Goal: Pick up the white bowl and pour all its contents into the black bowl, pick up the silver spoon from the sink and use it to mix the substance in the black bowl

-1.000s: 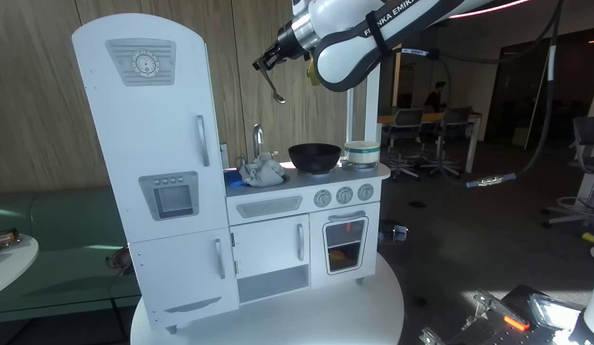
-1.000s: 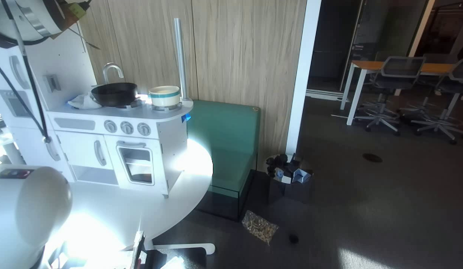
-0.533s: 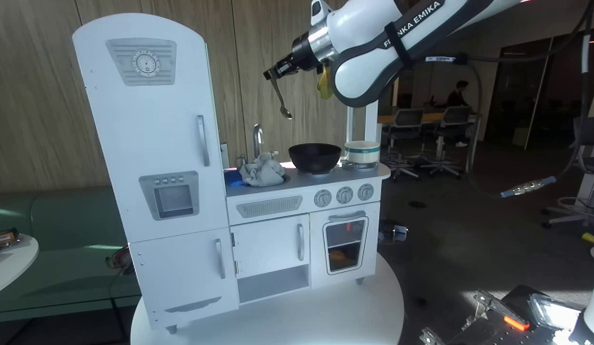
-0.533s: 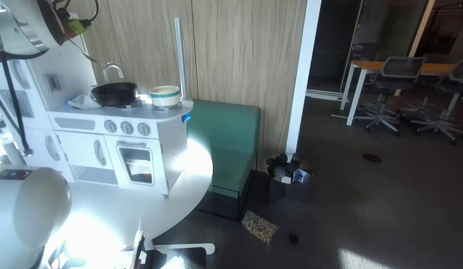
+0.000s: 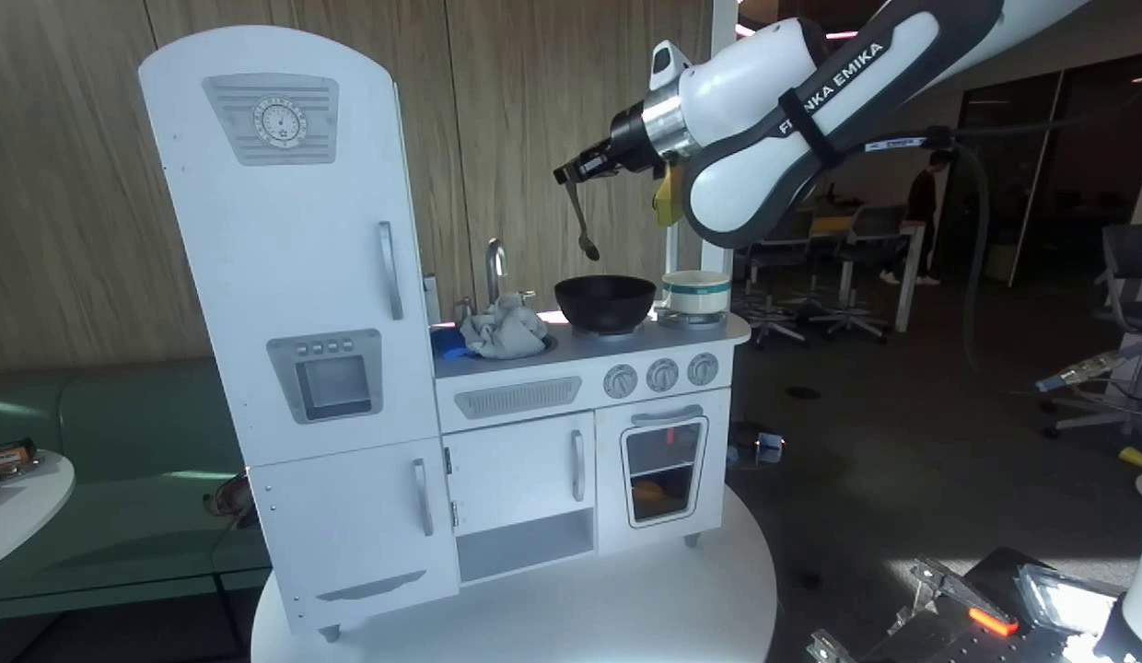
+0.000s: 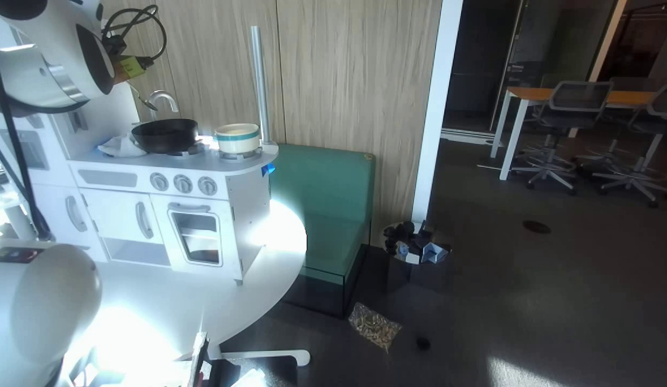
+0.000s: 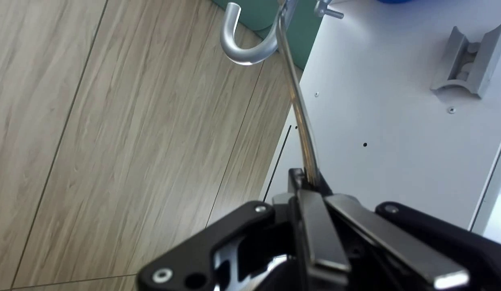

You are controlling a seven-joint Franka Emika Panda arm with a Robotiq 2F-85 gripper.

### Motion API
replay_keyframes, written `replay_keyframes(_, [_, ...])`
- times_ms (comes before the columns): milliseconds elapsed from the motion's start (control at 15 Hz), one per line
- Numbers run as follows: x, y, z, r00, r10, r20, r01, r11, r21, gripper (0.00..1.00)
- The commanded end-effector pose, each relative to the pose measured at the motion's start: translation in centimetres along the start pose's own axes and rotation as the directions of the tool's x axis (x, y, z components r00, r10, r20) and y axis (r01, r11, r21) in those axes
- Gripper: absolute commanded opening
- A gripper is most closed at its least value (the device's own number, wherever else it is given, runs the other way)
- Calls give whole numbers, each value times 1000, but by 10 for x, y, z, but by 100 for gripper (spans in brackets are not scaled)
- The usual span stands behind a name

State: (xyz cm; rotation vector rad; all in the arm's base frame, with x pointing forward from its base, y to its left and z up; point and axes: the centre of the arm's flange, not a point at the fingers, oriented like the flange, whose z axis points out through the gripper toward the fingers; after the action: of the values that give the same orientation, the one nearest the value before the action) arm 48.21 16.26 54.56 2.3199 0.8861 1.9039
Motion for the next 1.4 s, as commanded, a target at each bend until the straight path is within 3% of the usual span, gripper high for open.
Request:
replay_keyframes(0, [-13,5,-9,999,46,-18,-46,999,0,3])
replay_keyframes(67, [-37,-2,-34,999,51,-15,-51,999,0,3])
replay_keyframes(533, [-99,-19,-54,998,57,7,-57,998,37,3])
replay_keyframes(800, [-108,-20,-60,996,-84,-7,84,996,1,3])
replay_keyframes(1000, [-111,-16,-67,980,-201,-10,201,979,-21,3])
replay_keyframes(1333, [-111,-15,-64,971,-241,7,241,970,-15,3])
